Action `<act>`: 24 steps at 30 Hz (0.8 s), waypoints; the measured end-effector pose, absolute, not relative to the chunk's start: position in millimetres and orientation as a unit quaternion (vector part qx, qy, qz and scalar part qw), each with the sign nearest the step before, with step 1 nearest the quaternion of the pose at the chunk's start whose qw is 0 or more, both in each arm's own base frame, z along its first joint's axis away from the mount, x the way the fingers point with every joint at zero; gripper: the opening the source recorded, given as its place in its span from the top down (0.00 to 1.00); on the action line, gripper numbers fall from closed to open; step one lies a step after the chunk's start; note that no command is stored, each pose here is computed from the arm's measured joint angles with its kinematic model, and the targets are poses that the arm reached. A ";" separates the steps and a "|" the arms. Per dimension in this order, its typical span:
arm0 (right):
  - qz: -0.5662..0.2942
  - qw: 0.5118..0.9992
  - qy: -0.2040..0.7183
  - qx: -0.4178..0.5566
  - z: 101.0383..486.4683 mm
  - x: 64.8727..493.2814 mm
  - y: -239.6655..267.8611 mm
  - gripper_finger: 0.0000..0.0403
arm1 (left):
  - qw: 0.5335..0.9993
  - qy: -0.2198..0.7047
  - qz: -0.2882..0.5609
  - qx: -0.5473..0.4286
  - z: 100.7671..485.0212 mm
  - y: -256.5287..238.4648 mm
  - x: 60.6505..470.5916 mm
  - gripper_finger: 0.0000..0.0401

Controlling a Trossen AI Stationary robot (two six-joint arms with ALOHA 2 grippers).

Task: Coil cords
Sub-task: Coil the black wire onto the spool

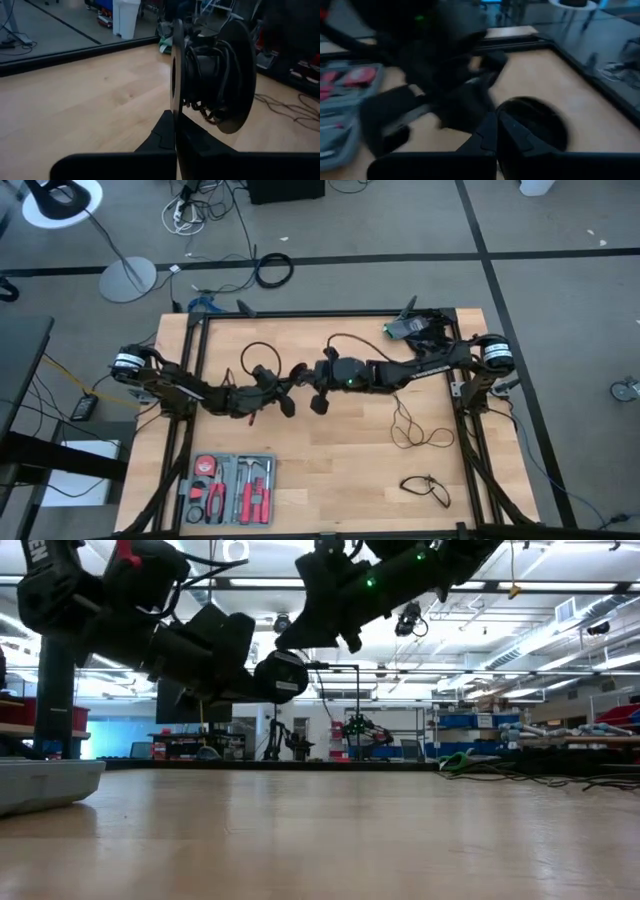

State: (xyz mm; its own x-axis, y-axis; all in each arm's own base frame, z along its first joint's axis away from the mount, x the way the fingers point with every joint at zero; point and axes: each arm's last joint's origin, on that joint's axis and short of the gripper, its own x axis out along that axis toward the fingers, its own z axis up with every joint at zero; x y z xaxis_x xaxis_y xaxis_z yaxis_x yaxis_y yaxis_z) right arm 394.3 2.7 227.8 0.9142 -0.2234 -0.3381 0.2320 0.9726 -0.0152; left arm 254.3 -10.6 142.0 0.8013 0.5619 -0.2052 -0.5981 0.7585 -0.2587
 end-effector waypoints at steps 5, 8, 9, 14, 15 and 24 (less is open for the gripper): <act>-0.091 0.975 0.200 0.008 203.6 402.2 16.3 1.00 | 0.935 0.047 0.312 -0.162 146.8 -8.7 258.5 1.00; -0.105 0.969 0.222 -0.001 191.6 403.0 21.9 1.00 | 0.935 0.038 0.311 -0.167 148.5 -8.5 258.9 1.00; -0.111 0.967 0.227 -0.003 190.7 402.3 23.4 1.00 | 0.935 0.034 0.310 -0.169 149.4 -8.5 259.2 1.00; -0.153 0.947 0.280 -0.026 183.5 394.9 22.8 0.97 | 0.936 0.016 0.305 -0.177 151.7 -8.6 258.4 1.00; -0.158 0.944 0.289 -0.022 182.4 393.6 21.2 0.96 | 0.936 0.009 0.303 -0.180 151.8 -8.5 257.0 1.00; -0.164 0.930 0.326 0.042 152.0 374.7 4.0 0.93 | 0.929 -0.063 0.290 -0.221 140.2 -4.3 217.9 1.00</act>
